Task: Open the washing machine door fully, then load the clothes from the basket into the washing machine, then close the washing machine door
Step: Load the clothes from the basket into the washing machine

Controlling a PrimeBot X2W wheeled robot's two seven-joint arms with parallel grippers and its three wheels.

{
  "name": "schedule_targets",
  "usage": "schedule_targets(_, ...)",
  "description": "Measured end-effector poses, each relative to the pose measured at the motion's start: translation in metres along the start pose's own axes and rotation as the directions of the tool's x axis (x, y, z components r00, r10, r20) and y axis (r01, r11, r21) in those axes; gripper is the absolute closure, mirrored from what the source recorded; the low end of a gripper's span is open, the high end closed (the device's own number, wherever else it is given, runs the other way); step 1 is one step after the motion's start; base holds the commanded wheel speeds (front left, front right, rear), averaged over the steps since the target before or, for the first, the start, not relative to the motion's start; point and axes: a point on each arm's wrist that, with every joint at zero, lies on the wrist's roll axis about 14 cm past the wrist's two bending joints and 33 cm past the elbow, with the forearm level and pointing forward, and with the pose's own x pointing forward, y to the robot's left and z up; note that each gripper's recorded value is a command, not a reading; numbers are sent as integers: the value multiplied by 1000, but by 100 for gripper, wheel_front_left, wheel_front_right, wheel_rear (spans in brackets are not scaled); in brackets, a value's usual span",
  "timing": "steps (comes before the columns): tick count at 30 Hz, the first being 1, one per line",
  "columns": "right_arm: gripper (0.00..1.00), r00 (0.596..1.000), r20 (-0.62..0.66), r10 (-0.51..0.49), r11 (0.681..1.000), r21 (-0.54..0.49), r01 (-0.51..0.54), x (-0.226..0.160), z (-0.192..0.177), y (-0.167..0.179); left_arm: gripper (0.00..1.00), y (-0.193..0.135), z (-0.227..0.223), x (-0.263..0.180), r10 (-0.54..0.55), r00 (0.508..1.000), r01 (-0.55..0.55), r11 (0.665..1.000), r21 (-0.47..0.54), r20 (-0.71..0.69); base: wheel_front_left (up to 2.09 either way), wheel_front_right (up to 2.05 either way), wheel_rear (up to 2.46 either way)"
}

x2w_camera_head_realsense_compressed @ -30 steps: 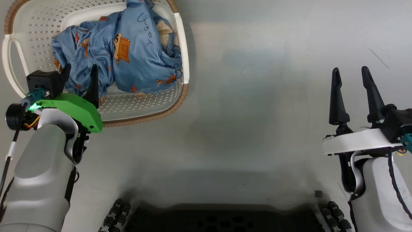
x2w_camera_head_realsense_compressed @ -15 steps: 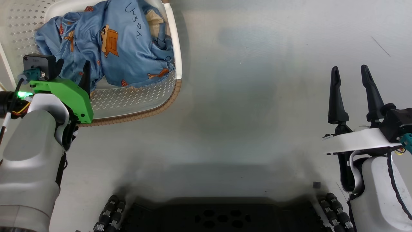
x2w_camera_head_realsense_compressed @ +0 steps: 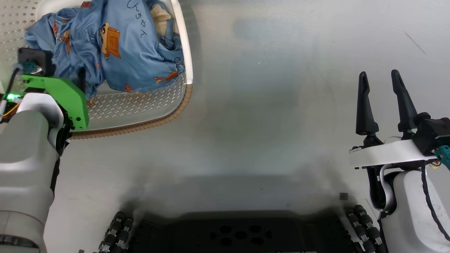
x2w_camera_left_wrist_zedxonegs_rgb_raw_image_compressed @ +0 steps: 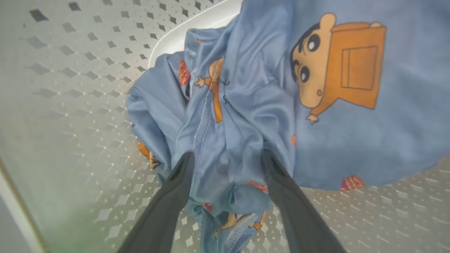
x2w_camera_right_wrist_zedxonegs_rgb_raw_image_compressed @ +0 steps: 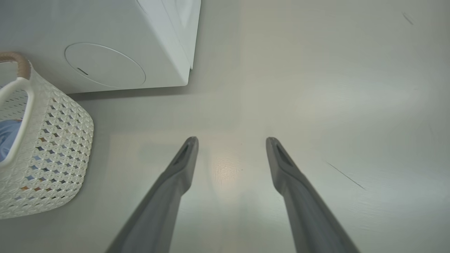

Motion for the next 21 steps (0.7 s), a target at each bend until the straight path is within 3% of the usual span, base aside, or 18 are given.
schedule_targets(6, 0, 1000, -8, -4, 1000, 3, 4, -1, -3, -2, 0, -7, 3, 8, -19, 999, 22, 997, 78, -32, 0, 0, 0)
schedule_targets(14, 0, 1000, -14, -8, 1000, 4, 8, -2, -5, -3, 0, -7, -15, 11, -12, 992, 25, 994, 104, -128, 0, 0, 0)
schedule_targets(21, 0, 1000, -10, -30, 1000, 2, 30, -4, -3, -9, 0, -11, -4, 19, -17, 992, 31, 993, 114, -123, 0, 0, 0)
